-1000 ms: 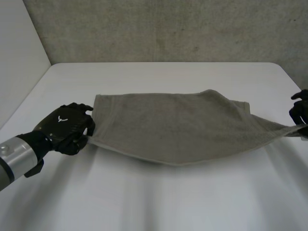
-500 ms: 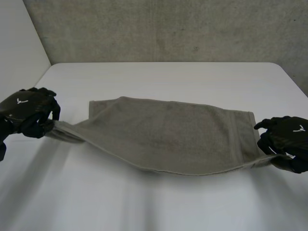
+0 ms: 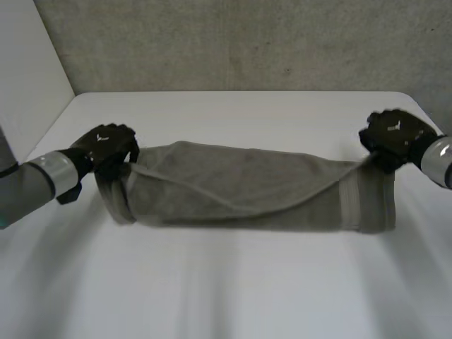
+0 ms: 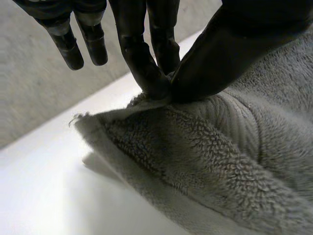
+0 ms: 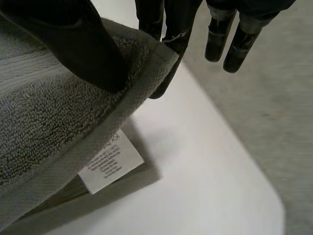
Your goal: Fold the towel.
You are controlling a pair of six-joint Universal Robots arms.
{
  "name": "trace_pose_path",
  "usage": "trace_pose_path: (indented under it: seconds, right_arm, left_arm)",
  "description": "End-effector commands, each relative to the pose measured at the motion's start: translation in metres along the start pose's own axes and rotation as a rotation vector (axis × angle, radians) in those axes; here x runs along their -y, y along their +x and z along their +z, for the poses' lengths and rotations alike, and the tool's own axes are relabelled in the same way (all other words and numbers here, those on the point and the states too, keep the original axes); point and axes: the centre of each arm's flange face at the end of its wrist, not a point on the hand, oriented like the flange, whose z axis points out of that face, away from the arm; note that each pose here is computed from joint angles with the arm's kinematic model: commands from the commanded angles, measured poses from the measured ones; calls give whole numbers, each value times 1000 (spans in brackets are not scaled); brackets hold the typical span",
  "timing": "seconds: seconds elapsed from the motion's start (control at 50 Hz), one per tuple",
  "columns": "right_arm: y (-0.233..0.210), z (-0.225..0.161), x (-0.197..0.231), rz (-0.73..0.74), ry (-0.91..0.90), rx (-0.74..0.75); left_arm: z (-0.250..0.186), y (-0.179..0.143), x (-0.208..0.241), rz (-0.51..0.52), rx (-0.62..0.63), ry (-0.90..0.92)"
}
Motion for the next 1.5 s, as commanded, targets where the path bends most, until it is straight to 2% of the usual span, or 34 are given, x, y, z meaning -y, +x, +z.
trace_pose_path:
  seconds: [0.02, 0.2, 0.34, 0.46, 0.6, 0.86, 1.02, 1.26, 1.42, 1.5]
  right_arm:
    - [6, 29, -1, 51, 92, -134]
    - [-4, 49, -7, 37, 112, -188]
    - [-16, 66, -17, 22, 150, -221]
    - [-3, 74, -16, 41, 223, -331]
    - [4, 86, -16, 48, 273, -371]
    - [-9, 115, -44, 52, 229, -336]
    - [-13, 127, -61, -28, 164, -366]
    - [2, 116, -44, -52, 148, -439]
    - [16, 94, -24, -47, 157, -458]
    - [7, 72, -19, -33, 115, -408]
  left_arm:
    - [26, -15, 9, -28, 89, 126]
    - [46, -13, 13, 6, 100, 242]
    - [57, -11, 9, 17, 97, 261]
    - [72, -12, 1, 39, 100, 298]
    - [87, -17, -9, 46, 111, 311]
    - [96, -14, -19, 44, 113, 302]
    - [103, -16, -21, 48, 117, 310]
    - [96, -22, -2, 60, 160, 337]
    - [76, -20, 22, 67, 165, 353]
    - [62, -16, 25, 52, 162, 324]
